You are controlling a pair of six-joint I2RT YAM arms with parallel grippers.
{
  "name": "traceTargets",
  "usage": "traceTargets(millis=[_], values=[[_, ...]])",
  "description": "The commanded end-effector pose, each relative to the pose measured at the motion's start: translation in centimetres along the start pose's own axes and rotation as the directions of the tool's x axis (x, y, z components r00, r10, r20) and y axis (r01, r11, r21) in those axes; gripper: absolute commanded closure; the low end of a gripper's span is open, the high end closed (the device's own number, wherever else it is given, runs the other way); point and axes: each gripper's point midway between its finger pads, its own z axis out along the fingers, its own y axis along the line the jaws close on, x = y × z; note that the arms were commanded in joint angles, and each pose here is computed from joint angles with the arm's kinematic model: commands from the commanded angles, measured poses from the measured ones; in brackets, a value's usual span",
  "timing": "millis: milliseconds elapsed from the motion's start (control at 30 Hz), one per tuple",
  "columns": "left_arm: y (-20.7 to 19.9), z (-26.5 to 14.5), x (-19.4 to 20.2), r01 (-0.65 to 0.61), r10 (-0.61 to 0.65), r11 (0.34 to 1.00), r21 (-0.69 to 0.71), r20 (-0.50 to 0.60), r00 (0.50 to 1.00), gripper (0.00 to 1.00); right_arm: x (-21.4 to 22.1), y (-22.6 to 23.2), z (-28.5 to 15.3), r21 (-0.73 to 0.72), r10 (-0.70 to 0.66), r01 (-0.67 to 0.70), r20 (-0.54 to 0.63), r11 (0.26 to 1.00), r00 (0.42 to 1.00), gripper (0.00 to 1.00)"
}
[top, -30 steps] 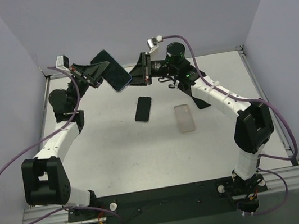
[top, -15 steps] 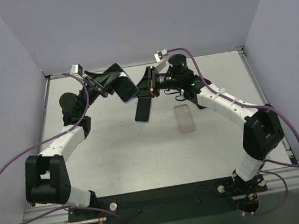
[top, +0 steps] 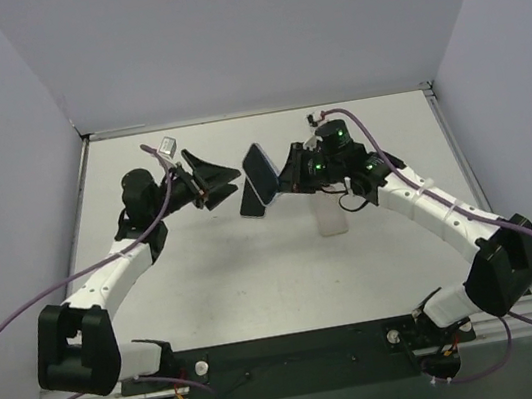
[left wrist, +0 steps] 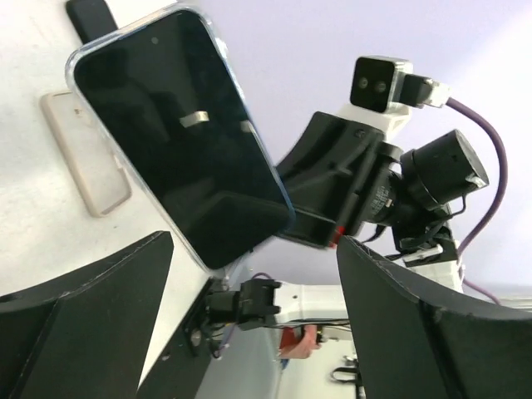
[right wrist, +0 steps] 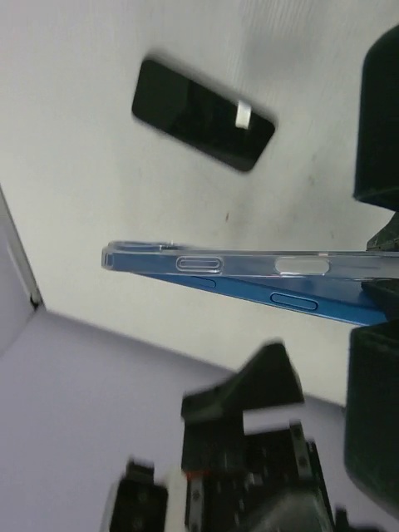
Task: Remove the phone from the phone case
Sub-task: Remove the phone case from the phone.
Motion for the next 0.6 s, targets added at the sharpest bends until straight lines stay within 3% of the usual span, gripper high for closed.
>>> traceTargets(millis=[0, 167, 333, 567], values=[[0.5, -1.1, 0.7, -0.152, 0.151, 0.985, -0.087, -0.019, 0.988, 0.09, 1.3, -9.1, -1.8, 0.381, -0.086, 0.076, 0.01, 0.921, 0.996, 1.0], [3.5, -0.4, 1.9, -0.171, 0.165, 0.964, -0.206, -0.046, 0.985, 0.09, 3.3, -12.0, -2.1, 0.576, -0.27, 0.264, -0.077, 0.774, 0.96, 1.0], [6.2, 1.0, 4.4, -0.132, 0.108, 0.955, -0.265, -0.106, 0.989, 0.12, 6.2, -13.2, -0.7, 0.601, -0.362, 0.415, -0.214, 0.684, 0.907, 1.0], [8.7, 1.0, 4.9, -0.101, 0.078, 0.944, -0.313, -0.084, 0.993, 0.13, 9.4, -14.4, 0.5, 0.613, -0.48, 0.586, -0.354, 0.53, 0.803, 1.0]])
